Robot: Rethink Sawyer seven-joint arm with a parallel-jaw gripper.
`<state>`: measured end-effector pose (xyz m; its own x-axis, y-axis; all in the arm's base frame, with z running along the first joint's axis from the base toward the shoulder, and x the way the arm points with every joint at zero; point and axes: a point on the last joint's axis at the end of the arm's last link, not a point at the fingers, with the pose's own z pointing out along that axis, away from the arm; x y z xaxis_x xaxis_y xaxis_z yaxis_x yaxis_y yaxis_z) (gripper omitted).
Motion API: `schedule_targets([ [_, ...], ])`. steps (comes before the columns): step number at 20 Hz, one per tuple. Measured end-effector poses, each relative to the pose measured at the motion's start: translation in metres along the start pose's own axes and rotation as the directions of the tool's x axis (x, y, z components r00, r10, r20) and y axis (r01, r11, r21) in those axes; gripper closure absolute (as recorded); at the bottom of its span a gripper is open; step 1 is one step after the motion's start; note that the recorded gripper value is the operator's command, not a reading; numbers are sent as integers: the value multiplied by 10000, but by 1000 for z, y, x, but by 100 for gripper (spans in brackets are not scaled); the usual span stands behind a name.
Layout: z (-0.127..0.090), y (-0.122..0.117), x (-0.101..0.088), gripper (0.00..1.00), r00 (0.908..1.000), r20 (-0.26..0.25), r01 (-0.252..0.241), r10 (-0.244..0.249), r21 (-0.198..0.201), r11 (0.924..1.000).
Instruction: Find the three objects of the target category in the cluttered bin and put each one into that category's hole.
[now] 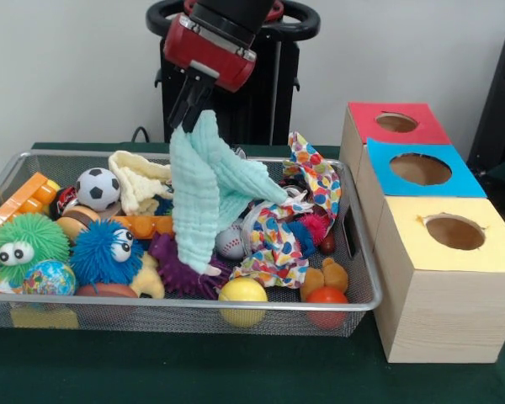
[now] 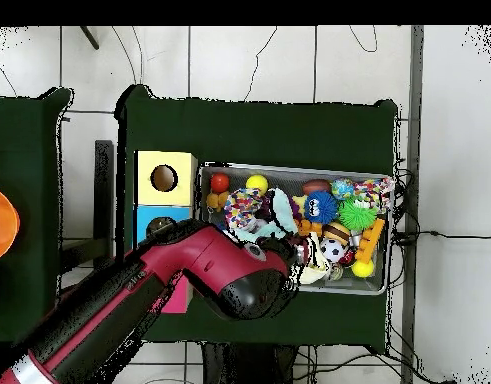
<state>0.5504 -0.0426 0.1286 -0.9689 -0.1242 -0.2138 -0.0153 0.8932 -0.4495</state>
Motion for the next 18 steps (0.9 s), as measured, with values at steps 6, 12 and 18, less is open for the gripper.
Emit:
schedule_targets([
  [6, 5, -4, 0, 100, 9975, 170, -685, 692, -427, 9967],
  [12, 14, -3, 3, 100, 9932, 121, -1143, 1159, -912, 9893],
  [18, 23, 7, 9, 100, 9895, -184, -1447, 1436, -1566, 9770],
])
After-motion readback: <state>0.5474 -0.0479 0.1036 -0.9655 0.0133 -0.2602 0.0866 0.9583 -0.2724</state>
